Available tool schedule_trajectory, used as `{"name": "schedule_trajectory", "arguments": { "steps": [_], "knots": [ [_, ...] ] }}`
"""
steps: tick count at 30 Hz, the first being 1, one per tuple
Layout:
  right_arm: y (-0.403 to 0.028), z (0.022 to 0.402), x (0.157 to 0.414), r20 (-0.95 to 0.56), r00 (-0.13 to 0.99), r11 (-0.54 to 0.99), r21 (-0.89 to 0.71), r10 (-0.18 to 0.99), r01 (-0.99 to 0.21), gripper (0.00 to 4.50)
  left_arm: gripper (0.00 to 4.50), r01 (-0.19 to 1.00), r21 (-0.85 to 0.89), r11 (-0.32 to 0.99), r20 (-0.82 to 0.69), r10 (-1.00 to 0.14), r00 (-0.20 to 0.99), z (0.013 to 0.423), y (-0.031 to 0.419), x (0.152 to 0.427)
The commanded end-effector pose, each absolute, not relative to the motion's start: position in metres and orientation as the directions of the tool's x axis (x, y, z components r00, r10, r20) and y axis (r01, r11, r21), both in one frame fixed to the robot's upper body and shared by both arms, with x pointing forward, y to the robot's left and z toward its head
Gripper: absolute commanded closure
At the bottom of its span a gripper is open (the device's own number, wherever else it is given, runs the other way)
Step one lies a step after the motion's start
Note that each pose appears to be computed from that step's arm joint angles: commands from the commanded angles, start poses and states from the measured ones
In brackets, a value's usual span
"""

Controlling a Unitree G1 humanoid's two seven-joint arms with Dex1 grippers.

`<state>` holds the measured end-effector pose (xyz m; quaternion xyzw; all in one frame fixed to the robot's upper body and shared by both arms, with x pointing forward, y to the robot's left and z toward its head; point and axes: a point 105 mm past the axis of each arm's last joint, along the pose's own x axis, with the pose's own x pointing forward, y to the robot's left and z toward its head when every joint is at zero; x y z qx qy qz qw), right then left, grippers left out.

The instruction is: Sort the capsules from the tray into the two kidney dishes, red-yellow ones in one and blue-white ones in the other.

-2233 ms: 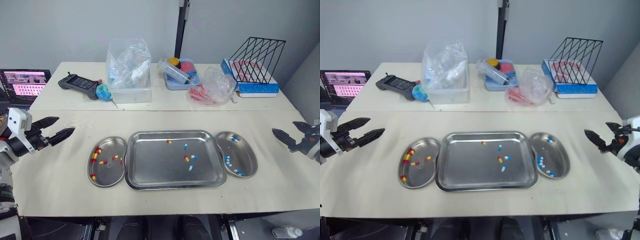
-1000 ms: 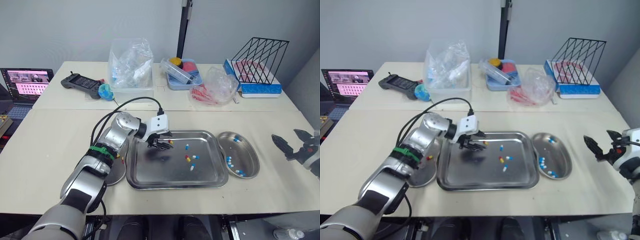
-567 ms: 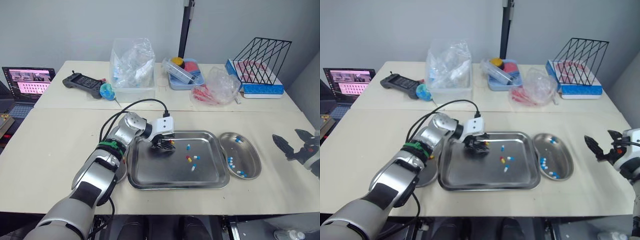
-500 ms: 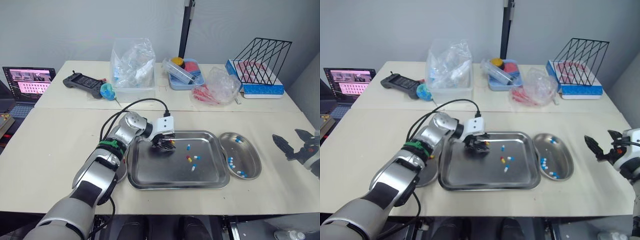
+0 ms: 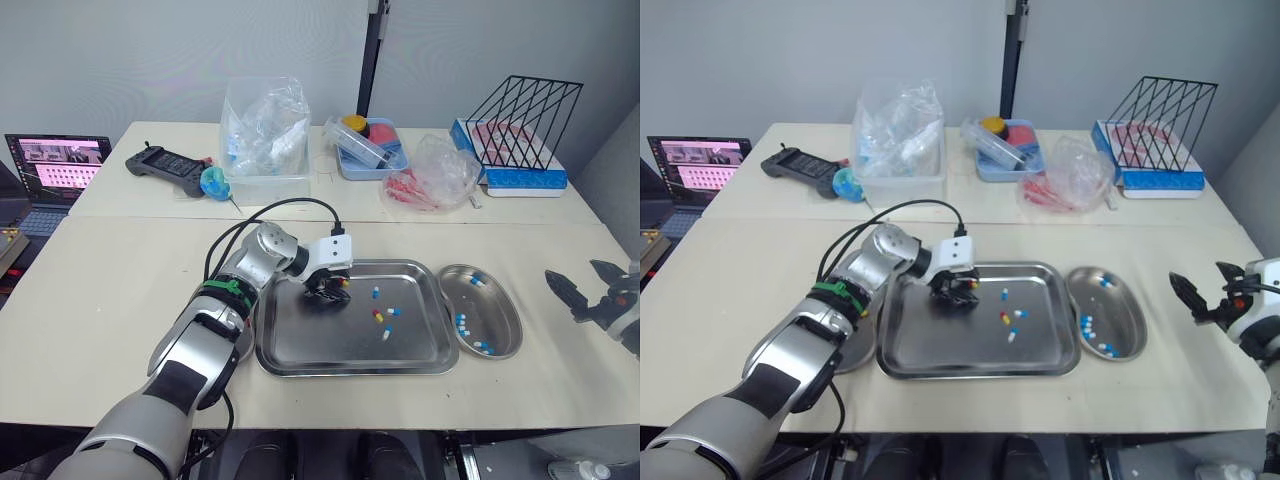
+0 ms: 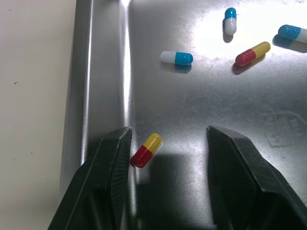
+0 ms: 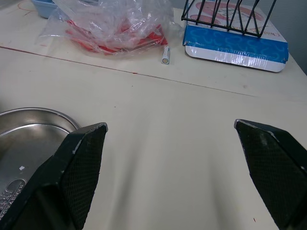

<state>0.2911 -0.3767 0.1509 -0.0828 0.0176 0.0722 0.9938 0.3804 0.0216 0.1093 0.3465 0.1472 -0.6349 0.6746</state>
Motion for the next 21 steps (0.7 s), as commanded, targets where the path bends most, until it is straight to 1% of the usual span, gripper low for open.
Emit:
{"name": "schedule_trajectory", "arguments": {
  "steps": [1,3,6,9,10,11,12,16,21],
  "knots": [
    [-0.379,0.161,0.291,-0.027,0.991,0.974,-0.184,0.131,-0.134,0.0,1.87,0.962,0.266,-0.063,-0.65,-0.749,0.13,0.111,0.019,0.376],
    [-0.379,0.16,0.291,-0.029,0.991,0.974,-0.183,0.134,-0.137,0.0,1.87,0.961,0.271,-0.056,-0.649,-0.748,0.139,0.111,0.018,0.375],
    [-0.377,0.16,0.292,-0.03,0.99,0.973,-0.184,0.138,-0.141,0.0,2.65,0.959,0.279,-0.049,-0.662,-0.733,0.155,0.11,0.02,0.376],
    [-0.376,0.16,0.293,-0.033,0.989,0.973,-0.182,0.141,-0.145,0.0,3.67,0.955,0.289,-0.059,-0.681,-0.714,0.162,0.109,0.022,0.376],
    [-0.376,0.159,0.293,-0.034,0.989,0.973,-0.181,0.141,-0.145,0.0,4.07,0.953,0.296,-0.063,-0.689,-0.705,0.167,0.109,0.023,0.376],
    [-0.376,0.159,0.293,-0.035,0.989,0.973,-0.18,0.142,-0.146,0.0,4.33,0.952,0.3,-0.066,-0.693,-0.701,0.17,0.109,0.024,0.376],
    [-0.376,0.158,0.293,-0.038,0.989,0.973,-0.179,0.142,-0.146,0.0,4.46,0.952,0.3,-0.065,-0.695,-0.698,0.172,0.109,0.024,0.376],
    [-0.375,0.155,0.293,-0.051,0.989,0.973,-0.175,0.141,-0.148,0.0,4.46,0.955,0.29,-0.061,-0.688,-0.707,0.164,0.112,0.021,0.374],
    [-0.376,0.156,0.294,-0.053,0.988,0.973,-0.176,0.142,-0.149,0.0,4.46,0.969,0.247,-0.032,-0.616,-0.777,0.131,0.134,0.016,0.366]
  ]
}}
